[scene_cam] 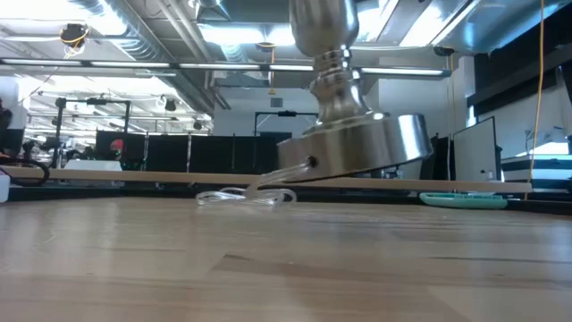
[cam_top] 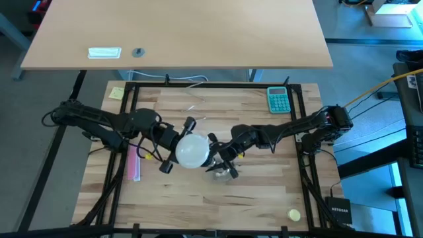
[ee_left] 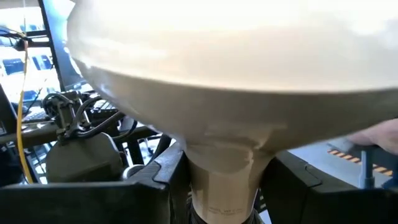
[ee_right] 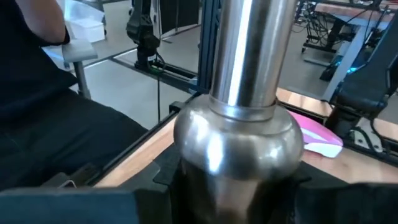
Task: Screw lightbulb
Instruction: Insert the white lightbulb on the silver lamp
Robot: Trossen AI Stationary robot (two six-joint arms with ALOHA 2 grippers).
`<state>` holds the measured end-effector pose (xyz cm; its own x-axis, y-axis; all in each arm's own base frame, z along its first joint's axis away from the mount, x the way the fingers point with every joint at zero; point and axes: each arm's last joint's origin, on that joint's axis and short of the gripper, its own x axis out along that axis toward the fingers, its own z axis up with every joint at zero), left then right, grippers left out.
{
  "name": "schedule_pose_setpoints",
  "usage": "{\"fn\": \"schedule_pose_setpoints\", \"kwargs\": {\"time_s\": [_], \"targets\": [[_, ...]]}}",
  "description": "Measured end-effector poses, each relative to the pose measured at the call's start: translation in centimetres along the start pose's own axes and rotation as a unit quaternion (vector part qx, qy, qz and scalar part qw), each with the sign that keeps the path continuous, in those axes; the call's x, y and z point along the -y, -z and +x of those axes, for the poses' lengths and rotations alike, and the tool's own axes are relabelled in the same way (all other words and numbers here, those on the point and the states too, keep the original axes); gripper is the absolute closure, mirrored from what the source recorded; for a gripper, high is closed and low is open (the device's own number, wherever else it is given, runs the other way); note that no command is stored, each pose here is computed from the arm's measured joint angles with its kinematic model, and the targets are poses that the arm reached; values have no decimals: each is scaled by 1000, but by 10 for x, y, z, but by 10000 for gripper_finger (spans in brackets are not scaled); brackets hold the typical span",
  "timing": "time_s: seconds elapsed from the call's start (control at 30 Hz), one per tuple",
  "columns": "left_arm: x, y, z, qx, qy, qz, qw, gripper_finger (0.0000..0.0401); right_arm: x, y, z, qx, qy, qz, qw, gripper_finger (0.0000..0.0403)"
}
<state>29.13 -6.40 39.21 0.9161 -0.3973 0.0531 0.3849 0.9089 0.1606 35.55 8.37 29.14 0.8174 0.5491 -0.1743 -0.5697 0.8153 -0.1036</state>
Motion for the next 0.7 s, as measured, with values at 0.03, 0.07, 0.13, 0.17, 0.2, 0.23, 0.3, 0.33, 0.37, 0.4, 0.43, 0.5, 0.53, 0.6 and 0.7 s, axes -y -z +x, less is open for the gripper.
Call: {"fn": "schedule_pose_setpoints", "kwargs": {"time_s": [0.03, 0.07, 0.13, 0.17, 0.2, 0.23, 0.3, 0.33, 0.37, 0.4, 0.43, 0.5, 0.53, 0.6, 0.7], "targets": [[-2, 1, 0, -1, 0, 4, 1000, 260, 0, 1, 1, -1, 0, -4, 1000, 263], [-3, 2, 1, -4, 0, 5, 1000, 260, 0, 1, 1, -1, 1, -8, 1000, 263], [-5, 4, 1, -4, 0, 3, 1000, 260, 1, 2, 1, -6, 8, -9, 1000, 263], [-6, 4, 1, -4, -1, 0, 1000, 260, 1, 3, 1, -9, 15, -9, 1000, 263], [-6, 4, 1, -5, -1, -2, 1000, 260, 1, 3, 1, -12, 23, -9, 1000, 263], [-5, 4, 1, -5, -1, -3, 1000, 260, 2, 3, 1, -15, 30, -12, 999, 263], [-4, 4, 1, -4, -1, -3, 1000, 259, 2, 3, 1, -17, 42, -17, 999, 263], [-4, 3, 1, -2, -1, -2, 1000, 247, 3, 3, 1, -18, 49, -18, 998, 263], [-4, 3, 2, -1, -3, -4, 1000, 227, 3, 3, 1, -17, 57, -19, 998, 263], [-4, 5, 1, -8, -8, -7, 1000, 203, 3, 1, 1, -11, 65, -23, 998, 263], [-4, 7, 2, -12, -8, -9, 1000, 178, 3, -3, 1, -3, 73, -27, 997, 263], [-5, 5, 3, -6, -21, -10, 1000, 138, 4, -5, 0, 0, 93, -24, 995, 263], [-4, 5, 1, -9, -24, -14, 1000, 123, 5, -5, 0, -1, 106, -22, 994, 263], [-3, 4, 2, -8, -33, -14, 999, 101, 6, -5, -1, -5, 135, -23, 991, 263], [1, 6, 2, -20, -46, -11, 999, 87, 9, -8, -3, -4, 179, -24, 984, 263]]}}
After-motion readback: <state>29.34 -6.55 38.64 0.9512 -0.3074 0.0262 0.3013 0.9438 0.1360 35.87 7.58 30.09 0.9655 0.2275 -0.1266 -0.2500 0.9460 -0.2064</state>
